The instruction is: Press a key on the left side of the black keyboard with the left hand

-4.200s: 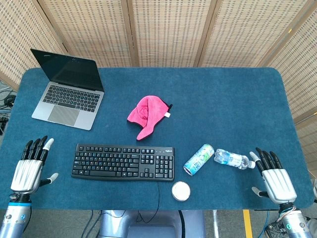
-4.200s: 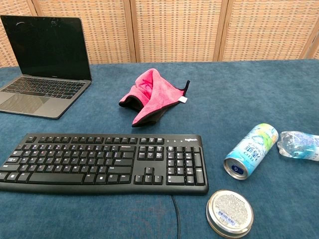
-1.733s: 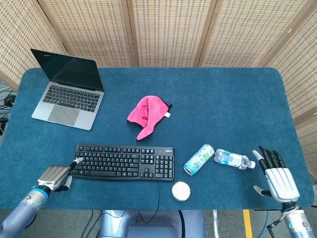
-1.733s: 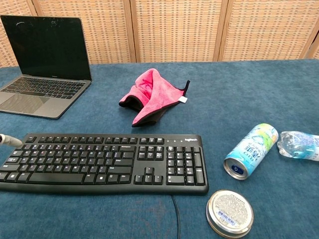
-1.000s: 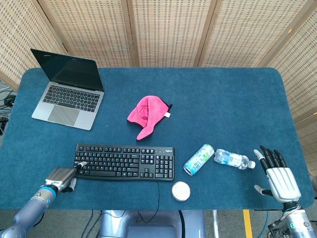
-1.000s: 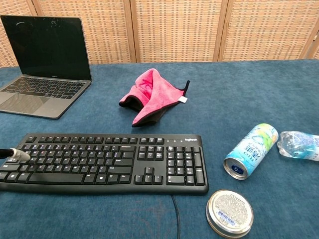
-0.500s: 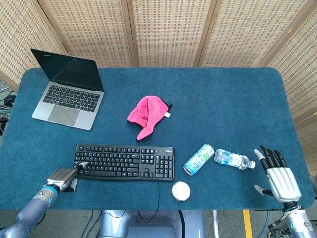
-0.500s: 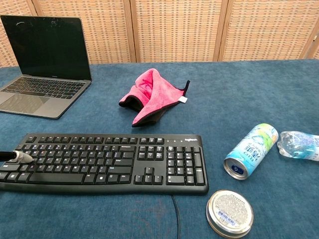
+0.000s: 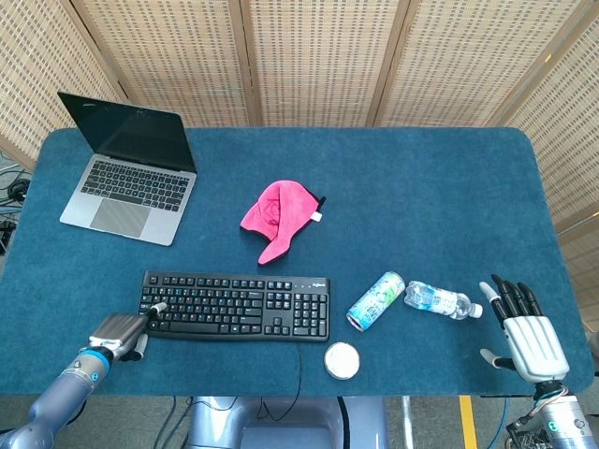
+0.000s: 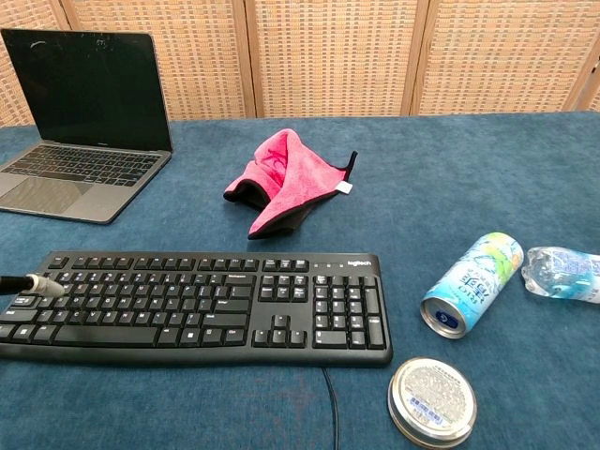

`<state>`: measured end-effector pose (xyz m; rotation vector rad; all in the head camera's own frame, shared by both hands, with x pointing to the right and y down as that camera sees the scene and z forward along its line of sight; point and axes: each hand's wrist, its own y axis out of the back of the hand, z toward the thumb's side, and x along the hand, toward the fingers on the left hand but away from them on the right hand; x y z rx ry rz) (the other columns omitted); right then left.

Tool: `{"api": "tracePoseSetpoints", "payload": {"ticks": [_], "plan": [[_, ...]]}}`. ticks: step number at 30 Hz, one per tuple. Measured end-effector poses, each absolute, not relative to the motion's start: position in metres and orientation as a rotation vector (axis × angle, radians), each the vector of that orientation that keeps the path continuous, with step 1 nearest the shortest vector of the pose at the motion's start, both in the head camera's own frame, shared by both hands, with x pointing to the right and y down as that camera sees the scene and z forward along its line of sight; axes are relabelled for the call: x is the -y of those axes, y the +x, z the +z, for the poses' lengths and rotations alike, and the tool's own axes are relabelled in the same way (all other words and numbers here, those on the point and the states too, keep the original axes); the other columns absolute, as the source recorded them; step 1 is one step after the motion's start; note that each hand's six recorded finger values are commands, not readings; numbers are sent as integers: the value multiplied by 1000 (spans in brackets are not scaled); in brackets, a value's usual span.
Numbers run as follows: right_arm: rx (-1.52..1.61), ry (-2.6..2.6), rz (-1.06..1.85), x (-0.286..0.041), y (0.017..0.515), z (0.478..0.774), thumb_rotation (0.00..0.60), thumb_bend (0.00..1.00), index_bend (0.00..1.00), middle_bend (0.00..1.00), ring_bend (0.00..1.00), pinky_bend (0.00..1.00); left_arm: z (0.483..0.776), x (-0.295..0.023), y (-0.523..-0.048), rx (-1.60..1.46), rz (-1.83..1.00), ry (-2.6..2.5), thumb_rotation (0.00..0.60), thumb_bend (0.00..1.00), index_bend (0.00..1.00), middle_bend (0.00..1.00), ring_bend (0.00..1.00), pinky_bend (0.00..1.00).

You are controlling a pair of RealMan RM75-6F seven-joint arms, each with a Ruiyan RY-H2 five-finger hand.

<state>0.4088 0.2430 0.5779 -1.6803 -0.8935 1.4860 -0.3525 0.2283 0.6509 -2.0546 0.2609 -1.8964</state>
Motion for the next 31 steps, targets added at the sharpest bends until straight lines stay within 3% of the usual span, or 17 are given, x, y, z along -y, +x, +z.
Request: {"api": "tracePoseSetpoints", "payload": {"ticks": [3, 6, 8, 11, 14, 17, 26, 31], "plan": [[892, -1680, 1489, -243, 409, 578, 600, 26, 0, 0, 0, 0, 643, -222, -349, -312, -1860, -2059, 600, 673, 0, 655, 606, 399], [891, -1681, 1488, -243, 409, 578, 600, 25, 0, 0, 0, 0, 631, -214, -346, -387, -1807, -2056, 600, 573, 0, 370, 405, 351], [890, -1681, 1488, -243, 409, 579, 600, 24, 0, 0, 0, 0, 623, -208, -345, -453, -1761, -2041, 600, 504, 0, 157, 251, 254], [888, -1680, 1489, -243, 408, 579, 600, 25, 0, 0, 0, 0, 609, -201, -345, -560, -1673, -2002, 600, 411, 0, 18, 76, 147], [884, -1678, 1489, -244, 408, 579, 600, 28, 0, 0, 0, 0, 596, -197, -348, -687, -1565, -1943, 600, 333, 0, 0, 2, 67], [879, -1675, 1490, -244, 407, 580, 600, 26, 0, 0, 0, 0, 585, -195, -357, -815, -1457, -1844, 600, 266, 0, 0, 0, 4], [875, -1665, 1492, -243, 406, 581, 600, 25, 0, 0, 0, 0, 593, -225, -395, -973, -1378, -1605, 600, 149, 0, 0, 0, 0], [875, -1664, 1498, -243, 408, 582, 600, 24, 0, 0, 0, 0, 594, -231, -405, -1011, -1375, -1588, 600, 136, 0, 0, 0, 0]]}}
